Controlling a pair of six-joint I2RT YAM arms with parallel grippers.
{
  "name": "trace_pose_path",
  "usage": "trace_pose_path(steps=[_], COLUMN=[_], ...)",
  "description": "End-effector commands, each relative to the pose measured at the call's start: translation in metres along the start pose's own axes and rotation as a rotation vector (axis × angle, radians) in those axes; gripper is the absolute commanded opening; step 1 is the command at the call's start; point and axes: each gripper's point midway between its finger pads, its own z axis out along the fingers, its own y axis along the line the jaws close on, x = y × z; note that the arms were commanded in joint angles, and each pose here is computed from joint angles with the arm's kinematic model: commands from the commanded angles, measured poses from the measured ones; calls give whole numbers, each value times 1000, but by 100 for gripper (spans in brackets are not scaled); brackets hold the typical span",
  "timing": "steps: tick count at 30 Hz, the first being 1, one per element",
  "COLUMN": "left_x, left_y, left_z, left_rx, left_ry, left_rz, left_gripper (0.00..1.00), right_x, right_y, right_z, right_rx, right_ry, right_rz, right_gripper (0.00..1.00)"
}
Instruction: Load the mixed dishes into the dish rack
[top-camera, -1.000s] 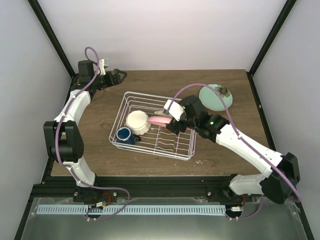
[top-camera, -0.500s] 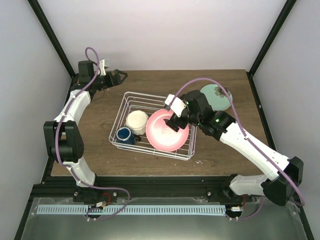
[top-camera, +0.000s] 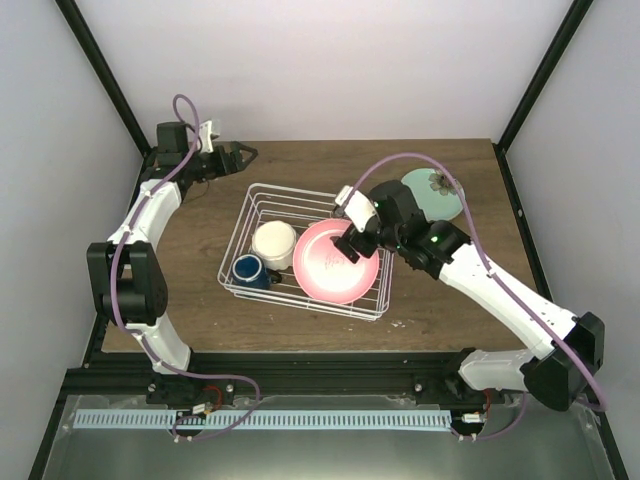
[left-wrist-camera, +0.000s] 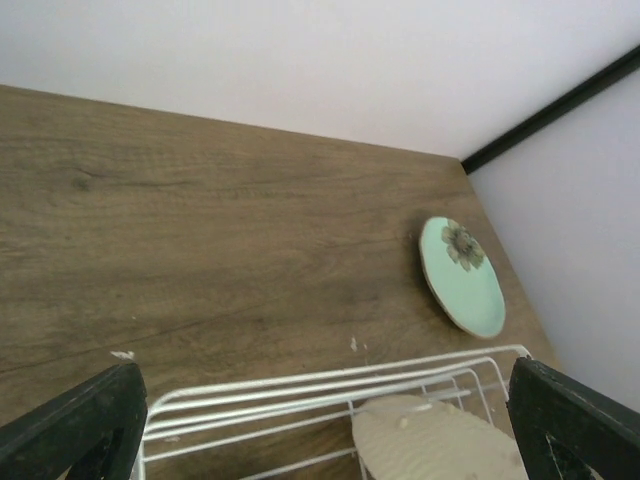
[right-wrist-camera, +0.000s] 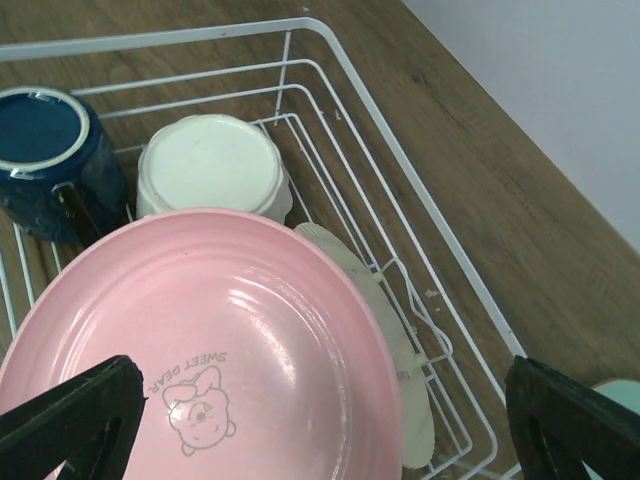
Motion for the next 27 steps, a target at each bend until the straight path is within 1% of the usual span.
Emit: trace_pose_path(steps=[1, 4, 8, 10, 12, 14, 16, 21, 27], left_x=[18, 41, 74, 93, 108, 122, 134, 159, 183], left_y=[-25, -44, -64, -70, -75, -78, -81, -91, -100], left_z=[5, 11, 11, 6, -2, -11, -21, -34, -28], left_rx=[107, 78, 63, 54, 39, 30, 21, 5, 1], left_ry=[97, 186, 284, 335, 371, 401, 428, 489, 559], left_rz=[78, 175, 222, 219, 225, 222, 218, 212, 225], left_gripper=[100, 100, 100, 100, 100, 100, 100, 100, 100], right_x=[3, 15, 29, 42, 61, 80, 91, 115, 135], right_y=[-21, -39, -73, -95, -112, -124, -133, -141, -136], right_z=[-11, -4, 11, 16, 23, 29, 33, 41, 57], right_rx=[10, 32, 81, 118, 164, 212, 240, 276, 265], right_ry=[-22, 14, 77, 131, 217, 298, 345, 467, 536], right_rz=[210, 357, 537, 637, 702, 726, 739, 744, 742], right_gripper=[100, 100, 98, 91, 85, 83, 84, 91, 96])
